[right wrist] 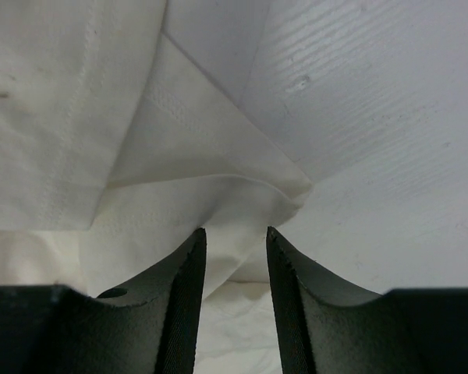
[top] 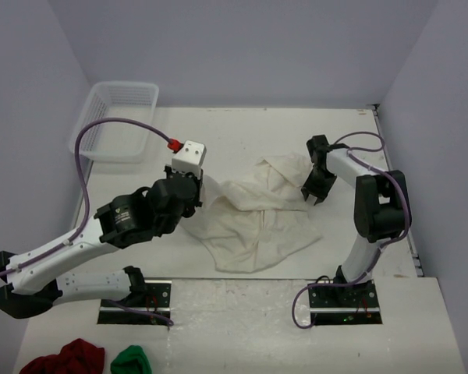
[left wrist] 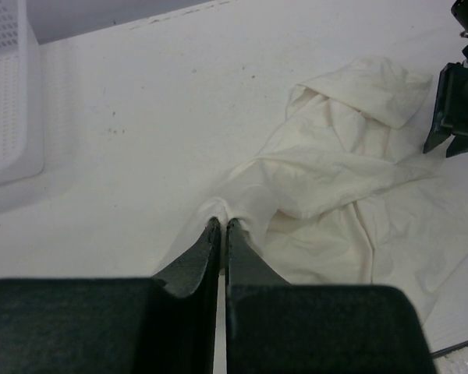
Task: Fold and stack the t-shirts
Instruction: Flatten out the tshirt
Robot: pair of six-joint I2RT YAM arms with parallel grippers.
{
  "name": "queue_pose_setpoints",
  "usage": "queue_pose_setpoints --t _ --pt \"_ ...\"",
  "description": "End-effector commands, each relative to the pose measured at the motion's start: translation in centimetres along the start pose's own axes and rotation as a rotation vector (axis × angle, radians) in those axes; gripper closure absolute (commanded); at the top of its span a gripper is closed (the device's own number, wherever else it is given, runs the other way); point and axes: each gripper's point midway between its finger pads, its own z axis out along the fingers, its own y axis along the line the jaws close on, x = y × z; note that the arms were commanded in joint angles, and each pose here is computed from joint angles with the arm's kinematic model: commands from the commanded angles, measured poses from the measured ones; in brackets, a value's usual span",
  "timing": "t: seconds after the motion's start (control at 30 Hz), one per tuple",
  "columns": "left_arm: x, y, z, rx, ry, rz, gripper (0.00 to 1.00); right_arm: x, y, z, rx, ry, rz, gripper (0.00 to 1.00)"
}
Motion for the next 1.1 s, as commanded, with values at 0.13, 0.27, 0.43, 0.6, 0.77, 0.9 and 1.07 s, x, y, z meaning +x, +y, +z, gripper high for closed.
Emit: queue_pose_setpoints --t 0.13,0.27,0.43,0.6,0.77,0.9,1.07 --pt "-1.7 0.9 -1.1 0.019 -0.067 -0.022 1.00 -1.3 -0.4 -1.3 0.082 -0.084 0.057 0.62" --pt "-0.7 0.6 -0.8 0.032 -0.050 -0.008 1.00 -1.3 1.8 -2.9 -0.001 -0.180 0.061 0.62" --pt "-0.5 -0.1 -0.8 0.066 -0.035 -0.009 1.00 -0.4 3.4 -4.6 -0.101 -0.208 0.102 0.60" --pt "0.0 0.0 -0.9 0.071 -0.027 -0.018 1.00 0.3 3.5 -5.3 -0.176 -0.207 0.199 0.60" --pt "0.0 0.5 -1.3 0.066 -0.026 -0.026 1.00 0.1 2.4 -4.2 -0.205 -0.199 0.280 0.63" --pt "0.2 1.0 -1.6 0.051 -0.024 -0.033 1.00 1.0 1.3 -2.5 -0.189 -0.134 0.294 0.65" --pt "0.2 1.1 -1.6 0.049 -0.023 -0.035 1.00 1.1 0.5 -1.7 -0.156 -0.125 0.312 0.65"
